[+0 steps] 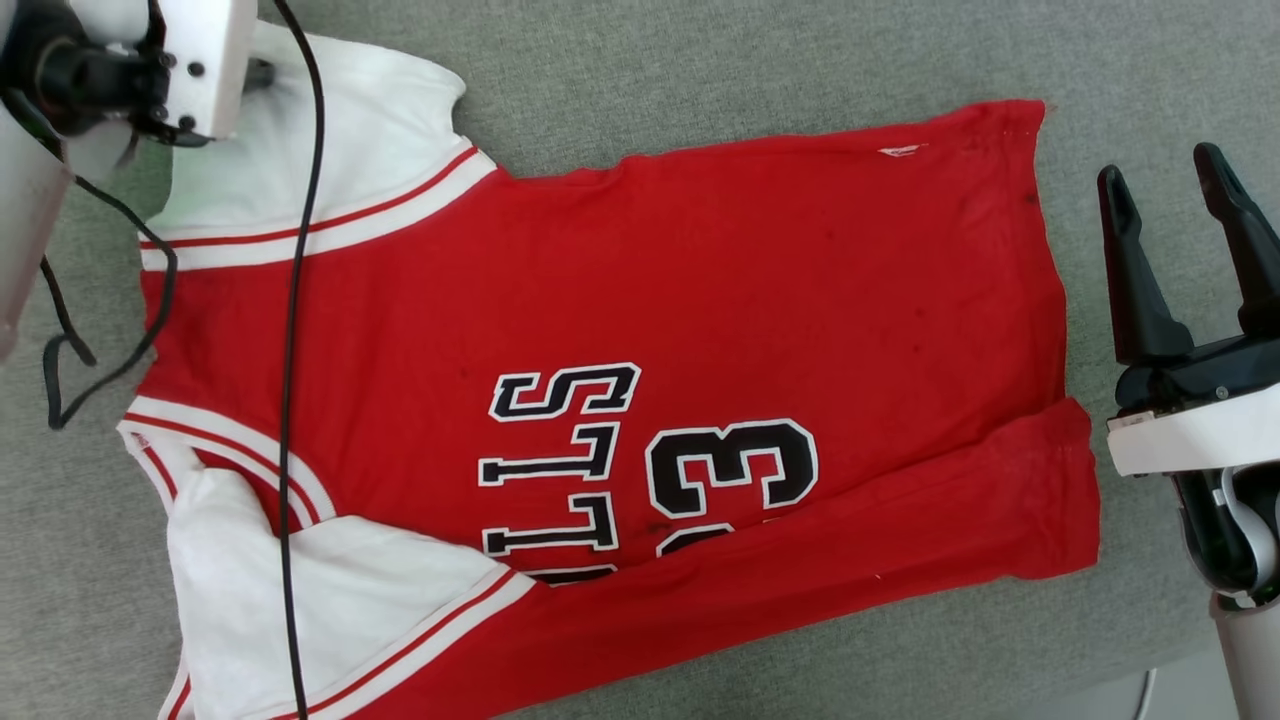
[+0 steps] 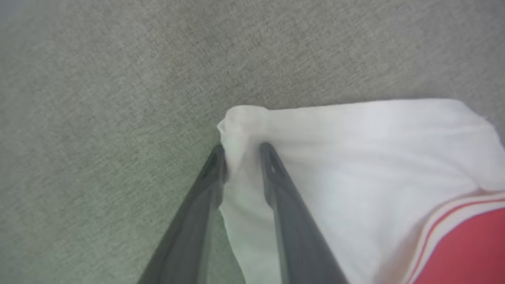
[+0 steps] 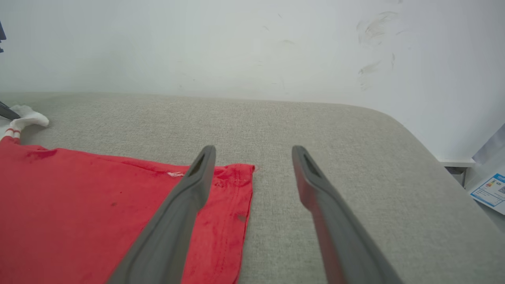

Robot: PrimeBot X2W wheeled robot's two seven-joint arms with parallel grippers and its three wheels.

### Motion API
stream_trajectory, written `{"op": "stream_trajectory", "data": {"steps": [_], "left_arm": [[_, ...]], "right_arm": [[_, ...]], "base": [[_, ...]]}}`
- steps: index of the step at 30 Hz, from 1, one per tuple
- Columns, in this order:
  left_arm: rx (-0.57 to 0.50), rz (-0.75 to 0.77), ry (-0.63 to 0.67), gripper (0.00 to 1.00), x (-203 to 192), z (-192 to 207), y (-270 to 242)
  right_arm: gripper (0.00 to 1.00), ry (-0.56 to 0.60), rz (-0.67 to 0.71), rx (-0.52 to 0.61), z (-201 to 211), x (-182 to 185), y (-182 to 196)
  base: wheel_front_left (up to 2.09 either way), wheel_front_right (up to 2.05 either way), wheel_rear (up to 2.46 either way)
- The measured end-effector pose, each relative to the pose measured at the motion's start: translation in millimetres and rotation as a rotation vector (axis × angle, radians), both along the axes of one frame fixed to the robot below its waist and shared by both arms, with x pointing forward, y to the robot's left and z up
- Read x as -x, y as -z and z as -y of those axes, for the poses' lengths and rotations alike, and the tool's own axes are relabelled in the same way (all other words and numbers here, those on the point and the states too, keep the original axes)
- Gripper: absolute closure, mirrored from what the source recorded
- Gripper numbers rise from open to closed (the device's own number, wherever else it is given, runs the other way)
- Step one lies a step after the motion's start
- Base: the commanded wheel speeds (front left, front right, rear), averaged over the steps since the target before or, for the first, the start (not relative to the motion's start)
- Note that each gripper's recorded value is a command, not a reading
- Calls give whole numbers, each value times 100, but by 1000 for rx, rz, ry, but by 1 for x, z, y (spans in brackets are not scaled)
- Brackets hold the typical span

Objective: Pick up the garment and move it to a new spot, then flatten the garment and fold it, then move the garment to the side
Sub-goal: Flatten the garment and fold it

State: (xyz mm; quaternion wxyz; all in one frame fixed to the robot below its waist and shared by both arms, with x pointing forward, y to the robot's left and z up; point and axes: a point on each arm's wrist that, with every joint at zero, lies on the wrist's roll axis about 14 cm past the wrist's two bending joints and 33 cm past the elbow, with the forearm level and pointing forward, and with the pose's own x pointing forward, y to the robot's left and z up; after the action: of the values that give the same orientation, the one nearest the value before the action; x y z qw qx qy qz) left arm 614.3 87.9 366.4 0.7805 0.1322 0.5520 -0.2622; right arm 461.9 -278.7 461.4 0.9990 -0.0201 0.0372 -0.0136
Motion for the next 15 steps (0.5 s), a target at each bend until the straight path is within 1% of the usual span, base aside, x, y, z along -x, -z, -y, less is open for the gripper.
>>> {"op": "stream_trajectory", "data": {"steps": [3, 6, 9, 12, 15], "left_arm": [[14, 24, 1, 100, 3, 0, -4], [40, 73, 8, 100, 4, 3, -17], [95, 147, 17, 100, 3, 11, -40], [154, 209, 28, 100, 6, 18, -65], [167, 246, 56, 100, 18, 19, -78]], "right_arm": [[0, -3, 18, 11, 2, -2, -8], [0, -8, 63, 50, 10, -8, -29], [0, -19, 94, 88, 16, -16, -52], [0, -49, 61, 101, 17, -25, -65], [0, -103, -38, 121, 12, -36, -66]], "base": [[0, 0, 0], [0, 0, 0], [0, 0, 0], [0, 0, 0], [0, 0, 0]]}}
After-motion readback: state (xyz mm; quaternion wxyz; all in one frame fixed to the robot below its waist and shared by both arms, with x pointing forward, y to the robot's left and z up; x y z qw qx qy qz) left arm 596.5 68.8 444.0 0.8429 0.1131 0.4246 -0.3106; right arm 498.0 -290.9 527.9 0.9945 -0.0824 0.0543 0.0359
